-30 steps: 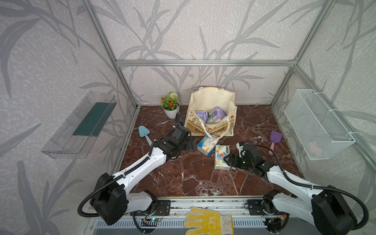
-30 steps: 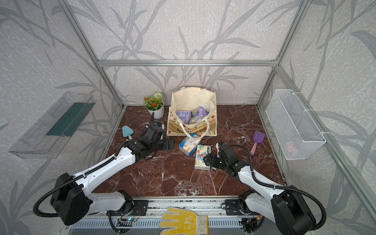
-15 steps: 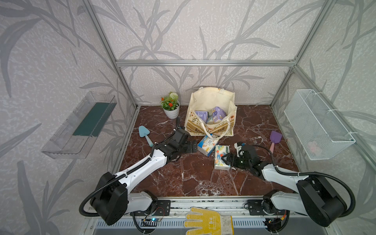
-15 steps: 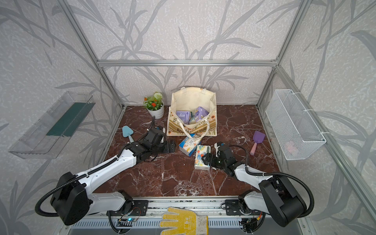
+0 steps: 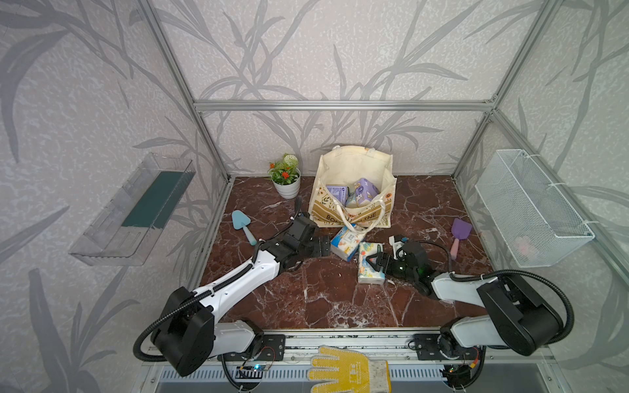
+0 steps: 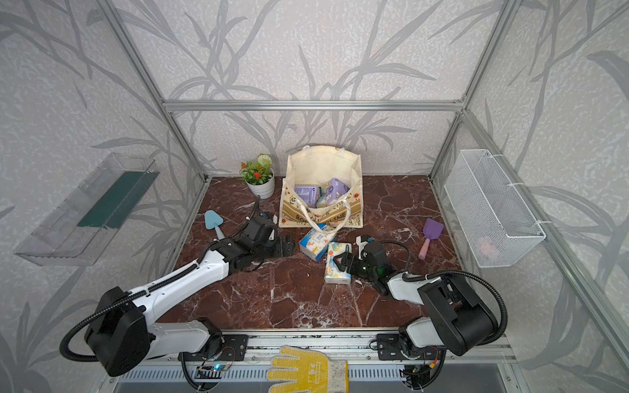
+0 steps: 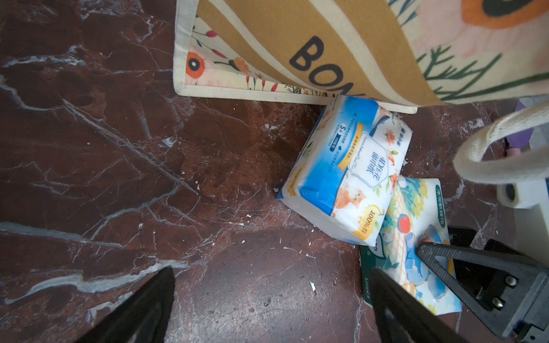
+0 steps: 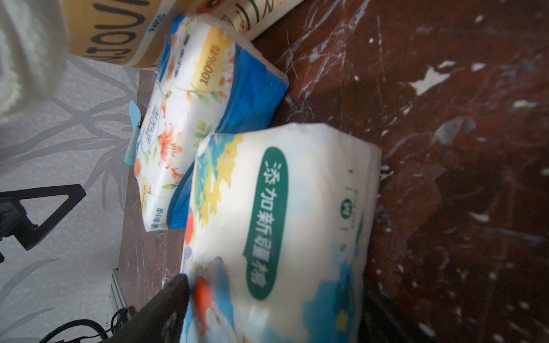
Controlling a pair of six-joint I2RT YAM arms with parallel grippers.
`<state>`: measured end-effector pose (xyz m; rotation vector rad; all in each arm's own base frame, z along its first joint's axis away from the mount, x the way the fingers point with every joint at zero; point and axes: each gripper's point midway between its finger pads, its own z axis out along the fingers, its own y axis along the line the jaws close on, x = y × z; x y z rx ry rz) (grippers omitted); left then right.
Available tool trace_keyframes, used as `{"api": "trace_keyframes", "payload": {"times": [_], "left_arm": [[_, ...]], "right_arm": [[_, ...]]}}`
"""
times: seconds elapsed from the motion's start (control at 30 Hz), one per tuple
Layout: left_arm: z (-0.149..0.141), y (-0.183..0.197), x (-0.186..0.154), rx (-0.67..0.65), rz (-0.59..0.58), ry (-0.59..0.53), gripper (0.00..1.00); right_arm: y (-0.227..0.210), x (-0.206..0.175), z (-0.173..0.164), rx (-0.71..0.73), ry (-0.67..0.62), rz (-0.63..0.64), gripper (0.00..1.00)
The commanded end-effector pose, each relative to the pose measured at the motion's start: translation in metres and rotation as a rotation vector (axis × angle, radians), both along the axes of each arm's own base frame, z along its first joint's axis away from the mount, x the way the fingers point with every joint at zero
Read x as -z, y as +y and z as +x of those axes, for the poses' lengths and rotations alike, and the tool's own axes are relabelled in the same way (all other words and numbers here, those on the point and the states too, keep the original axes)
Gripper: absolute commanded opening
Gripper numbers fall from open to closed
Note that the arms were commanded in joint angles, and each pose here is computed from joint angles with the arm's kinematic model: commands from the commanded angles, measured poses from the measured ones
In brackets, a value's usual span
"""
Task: Put tissues into the canvas bag
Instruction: Pick up the pack of facial tissues from the center of the board.
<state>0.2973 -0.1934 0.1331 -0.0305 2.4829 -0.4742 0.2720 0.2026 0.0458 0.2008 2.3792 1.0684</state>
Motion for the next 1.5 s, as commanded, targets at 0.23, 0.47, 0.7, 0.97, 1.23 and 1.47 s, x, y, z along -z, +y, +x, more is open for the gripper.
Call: {"api": "trace_keyframes", "payload": {"times": [0.23, 0.47, 0.7, 0.97, 1.23, 1.47], "left_arm": [[-0.001, -0.001, 0.006, -0.015, -0.011, 0.016, 0.99], [-0.001, 0.001, 0.005, -0.023, -0.008, 0.014, 0.99], [-0.002, 0.004, 0.009, -0.034, 0.005, 0.019, 0.99], [-0.001, 0.008, 0.012, -0.045, 0.027, 0.016, 0.99], [0.0, 0.009, 0.013, -0.054, 0.034, 0.014, 0.99], [0.002, 0.008, 0.014, -0.056, 0.034, 0.017, 0.99]], "right_arm": [[0.002, 0.021, -0.007, -0.004, 0.062, -0.002, 0.81], [0.004, 0.016, -0.002, 0.003, 0.045, 0.01, 0.61], [-0.005, 0.006, 0.0, 0.031, 0.015, -0.03, 0.6], [-0.02, -0.011, 0.002, 0.062, -0.011, -0.029, 0.6], [-0.036, -0.024, 0.004, 0.077, -0.025, -0.011, 0.56], [-0.033, -0.02, 0.0, 0.054, -0.002, 0.0, 0.49]]}}
